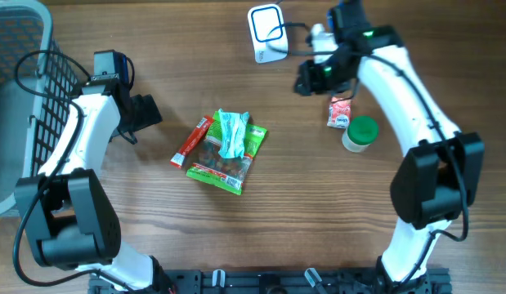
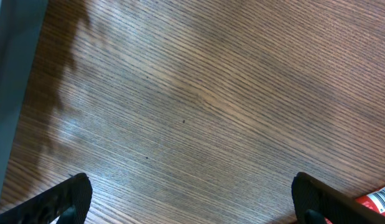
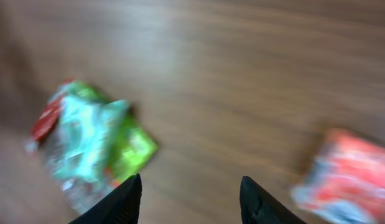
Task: Scan the item barcode
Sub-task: 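Reach the right gripper to the pile and grasp the light-green packet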
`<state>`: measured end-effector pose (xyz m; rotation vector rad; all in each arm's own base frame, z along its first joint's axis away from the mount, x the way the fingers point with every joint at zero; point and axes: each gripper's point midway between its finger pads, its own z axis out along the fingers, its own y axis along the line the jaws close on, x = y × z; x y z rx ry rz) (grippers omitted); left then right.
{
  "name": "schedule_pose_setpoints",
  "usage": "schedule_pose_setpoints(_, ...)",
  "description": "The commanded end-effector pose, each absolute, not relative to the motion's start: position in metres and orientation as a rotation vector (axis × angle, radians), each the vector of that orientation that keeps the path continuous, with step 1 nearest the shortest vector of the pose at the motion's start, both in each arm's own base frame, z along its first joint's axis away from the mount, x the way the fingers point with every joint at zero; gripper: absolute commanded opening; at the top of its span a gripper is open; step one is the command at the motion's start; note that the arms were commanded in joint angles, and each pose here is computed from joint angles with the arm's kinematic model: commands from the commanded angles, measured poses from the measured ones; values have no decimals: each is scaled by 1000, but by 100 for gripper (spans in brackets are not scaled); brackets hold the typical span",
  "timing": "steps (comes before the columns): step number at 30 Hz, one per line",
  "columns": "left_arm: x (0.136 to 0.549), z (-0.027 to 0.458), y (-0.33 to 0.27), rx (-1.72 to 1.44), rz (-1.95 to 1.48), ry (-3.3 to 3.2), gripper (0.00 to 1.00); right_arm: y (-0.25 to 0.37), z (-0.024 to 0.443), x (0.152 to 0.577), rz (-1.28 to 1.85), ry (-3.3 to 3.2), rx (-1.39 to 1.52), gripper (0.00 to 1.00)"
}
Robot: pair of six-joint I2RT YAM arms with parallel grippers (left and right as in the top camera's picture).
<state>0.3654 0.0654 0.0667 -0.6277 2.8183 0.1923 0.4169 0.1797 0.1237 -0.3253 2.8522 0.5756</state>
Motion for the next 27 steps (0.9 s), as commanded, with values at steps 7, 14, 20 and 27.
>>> schedule_pose_setpoints(7, 370, 77, 67, -619, 181, 2792, 100, 289, 78, 349, 598, 2936, -276, 49)
schedule_pose_setpoints(14, 370, 77, 67, -619, 181, 2792, 100, 297, 35, 334, 632, 2926, -238, 46)
schedule_pose_setpoints(20, 370, 77, 67, -619, 181, 2792, 100, 315, 25, 328, 672, 2869, -303, 27)
schedule_pose_setpoints(27, 370, 77, 67, -619, 181, 2792, 100, 291, 45, 351, 666, 2806, -307, 4)
